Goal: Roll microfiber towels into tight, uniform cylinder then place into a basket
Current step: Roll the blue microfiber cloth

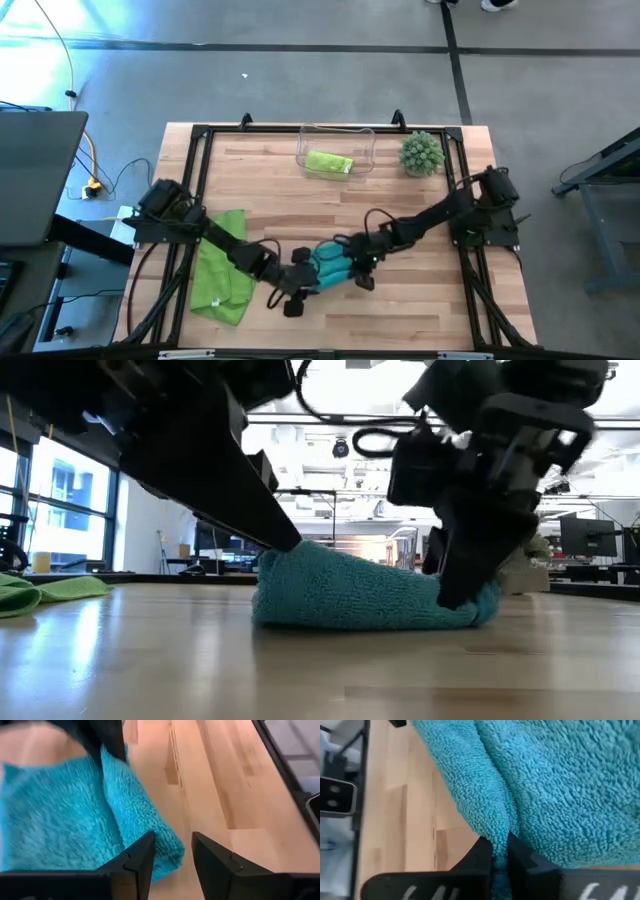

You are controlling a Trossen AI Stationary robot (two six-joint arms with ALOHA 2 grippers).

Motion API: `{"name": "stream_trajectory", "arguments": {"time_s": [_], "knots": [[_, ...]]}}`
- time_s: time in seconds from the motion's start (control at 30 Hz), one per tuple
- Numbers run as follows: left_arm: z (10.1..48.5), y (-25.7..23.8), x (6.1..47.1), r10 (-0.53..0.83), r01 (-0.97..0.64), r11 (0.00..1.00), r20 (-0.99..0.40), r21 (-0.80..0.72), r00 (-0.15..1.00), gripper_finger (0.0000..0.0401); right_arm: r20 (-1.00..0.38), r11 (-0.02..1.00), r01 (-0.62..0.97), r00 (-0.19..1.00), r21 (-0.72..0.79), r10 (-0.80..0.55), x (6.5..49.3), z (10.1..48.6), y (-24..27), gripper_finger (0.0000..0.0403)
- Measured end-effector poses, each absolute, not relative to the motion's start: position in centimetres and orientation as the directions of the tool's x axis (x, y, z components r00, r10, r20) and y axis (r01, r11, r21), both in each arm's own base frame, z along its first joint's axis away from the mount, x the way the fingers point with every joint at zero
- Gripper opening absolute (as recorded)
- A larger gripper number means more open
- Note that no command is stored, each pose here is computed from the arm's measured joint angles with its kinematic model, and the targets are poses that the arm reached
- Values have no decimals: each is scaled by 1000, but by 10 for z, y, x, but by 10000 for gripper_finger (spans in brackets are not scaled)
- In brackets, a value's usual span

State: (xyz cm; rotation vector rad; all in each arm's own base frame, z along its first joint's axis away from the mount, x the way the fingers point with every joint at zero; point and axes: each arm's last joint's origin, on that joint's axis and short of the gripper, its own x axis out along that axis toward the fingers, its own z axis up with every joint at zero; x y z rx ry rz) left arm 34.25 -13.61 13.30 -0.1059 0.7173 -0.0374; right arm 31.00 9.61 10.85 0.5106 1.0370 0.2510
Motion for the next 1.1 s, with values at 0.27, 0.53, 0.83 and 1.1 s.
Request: {"name": "stream_trajectory", "arguments": {"time_s": [0.27,0.53,0.83,1.1], "knots": [[137,-160,331,158,-21,970,-558,243,815,130,-728,781,115,466,614,504,313,108,77,7],[131,-169,334,122,30,962,-529,270,840,132,-721,751,163,465,639,513,314,108,71,7],[105,-151,344,214,-73,962,-561,264,800,132,-720,751,161,468,640,513,315,108,71,7],[93,-145,344,185,-109,981,-628,158,755,131,-715,765,121,469,633,518,315,108,71,26]]}}
